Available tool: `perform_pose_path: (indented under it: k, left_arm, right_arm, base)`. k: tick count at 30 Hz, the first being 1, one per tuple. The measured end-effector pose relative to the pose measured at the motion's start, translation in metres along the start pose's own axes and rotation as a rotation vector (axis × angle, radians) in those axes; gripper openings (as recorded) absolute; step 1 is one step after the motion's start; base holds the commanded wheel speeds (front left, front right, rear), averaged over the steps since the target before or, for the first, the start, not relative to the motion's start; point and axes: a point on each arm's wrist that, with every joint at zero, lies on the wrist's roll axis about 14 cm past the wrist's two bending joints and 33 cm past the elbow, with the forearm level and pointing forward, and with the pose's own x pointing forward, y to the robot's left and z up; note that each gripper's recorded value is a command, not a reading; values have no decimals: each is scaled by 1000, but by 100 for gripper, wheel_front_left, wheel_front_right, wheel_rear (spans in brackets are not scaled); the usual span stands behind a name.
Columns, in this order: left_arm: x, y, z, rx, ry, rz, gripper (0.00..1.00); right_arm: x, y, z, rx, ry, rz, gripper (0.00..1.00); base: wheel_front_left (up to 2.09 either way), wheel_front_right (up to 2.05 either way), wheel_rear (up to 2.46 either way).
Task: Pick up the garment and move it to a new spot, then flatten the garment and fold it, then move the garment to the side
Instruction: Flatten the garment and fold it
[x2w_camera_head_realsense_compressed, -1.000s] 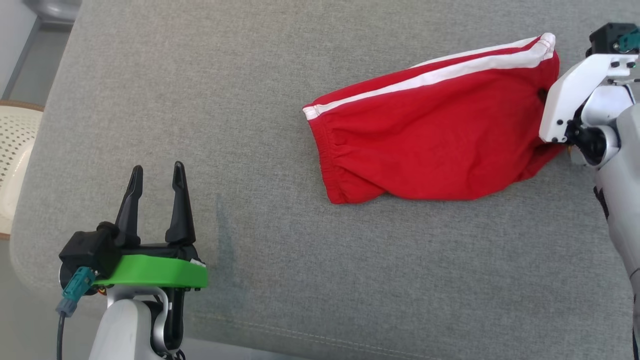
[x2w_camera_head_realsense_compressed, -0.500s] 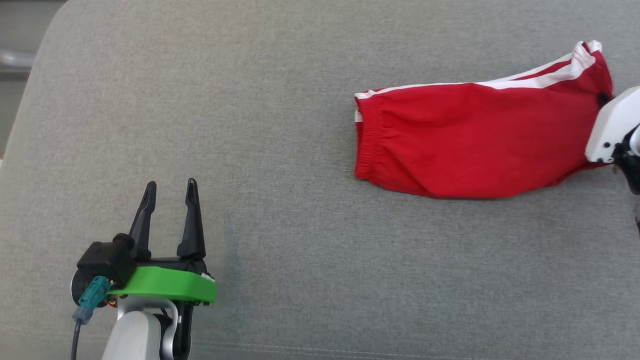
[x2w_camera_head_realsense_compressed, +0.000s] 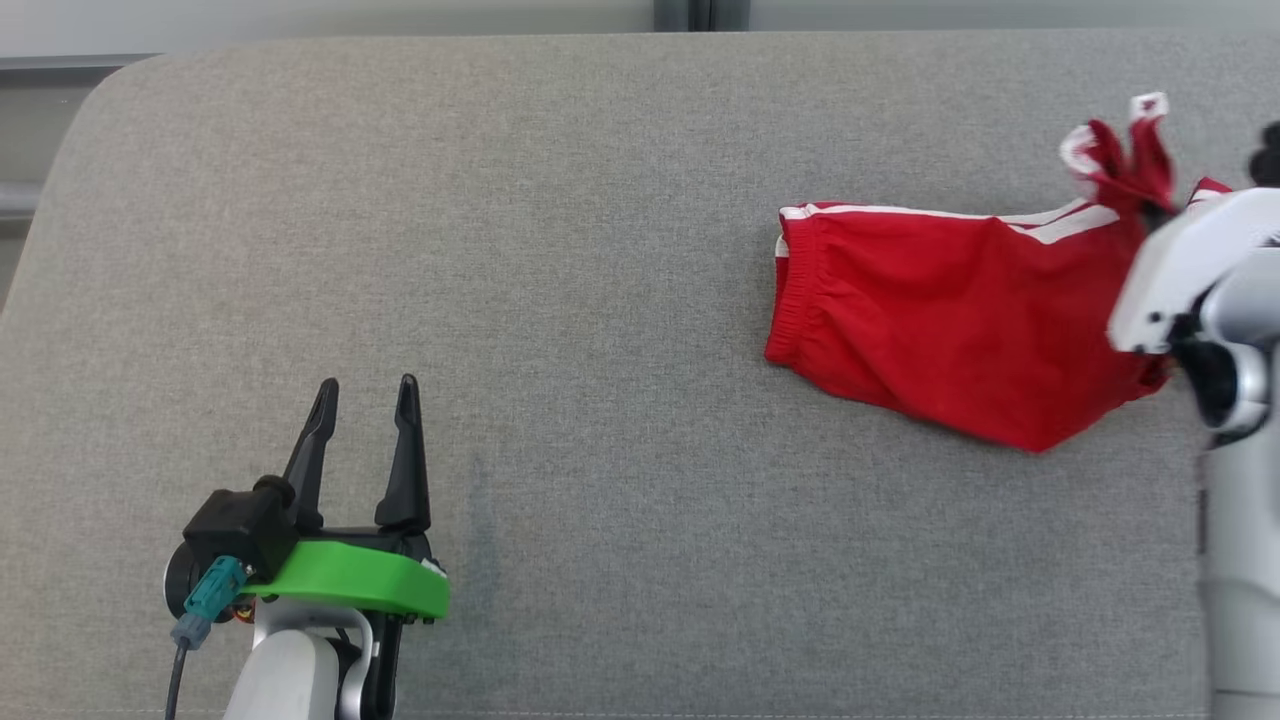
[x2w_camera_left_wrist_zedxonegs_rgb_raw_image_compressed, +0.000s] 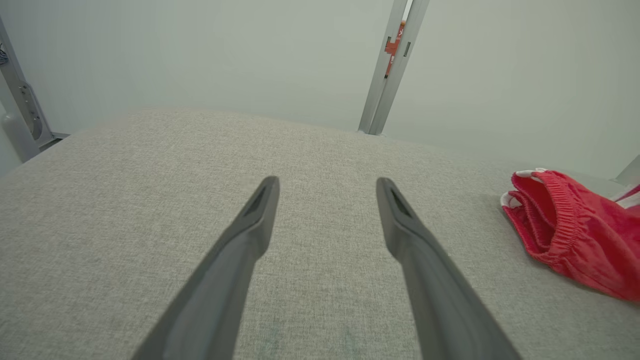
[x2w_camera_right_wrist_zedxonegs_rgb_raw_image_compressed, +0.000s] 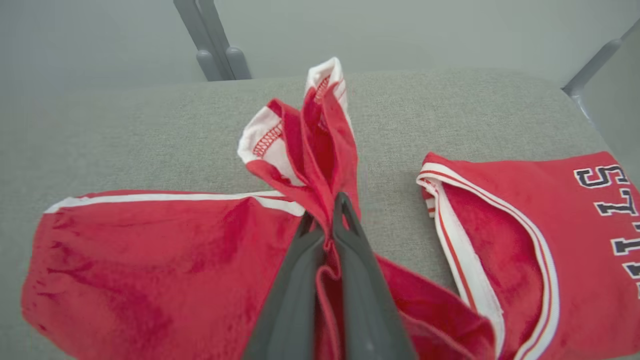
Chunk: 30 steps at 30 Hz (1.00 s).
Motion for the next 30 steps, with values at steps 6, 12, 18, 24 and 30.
perform_pose_path:
  k: [6,12,18,24,30]
  left_arm:
    - [-3,3,2,-4,-4,9,100]
    - [-8,9,4,-7,-9,28,100]
    - [-13,16,4,-20,-7,52,100]
    - [-14,19,5,-21,-7,60,100]
    - [-15,17,6,-24,-11,58,100]
  right_arm:
    - [-2,78,1,0,1,187,0]
    - [-2,135,-10,-24,22,328,0]
    - [1,164,-35,-45,91,406,0]
    - [1,182,-49,-41,125,459,100]
    - [-16,209,-18,181,46,613,100]
  base:
    - [0,0,0]
    - [0,0,0]
    - [0,0,0]
    - [0,0,0]
    - [0,0,0]
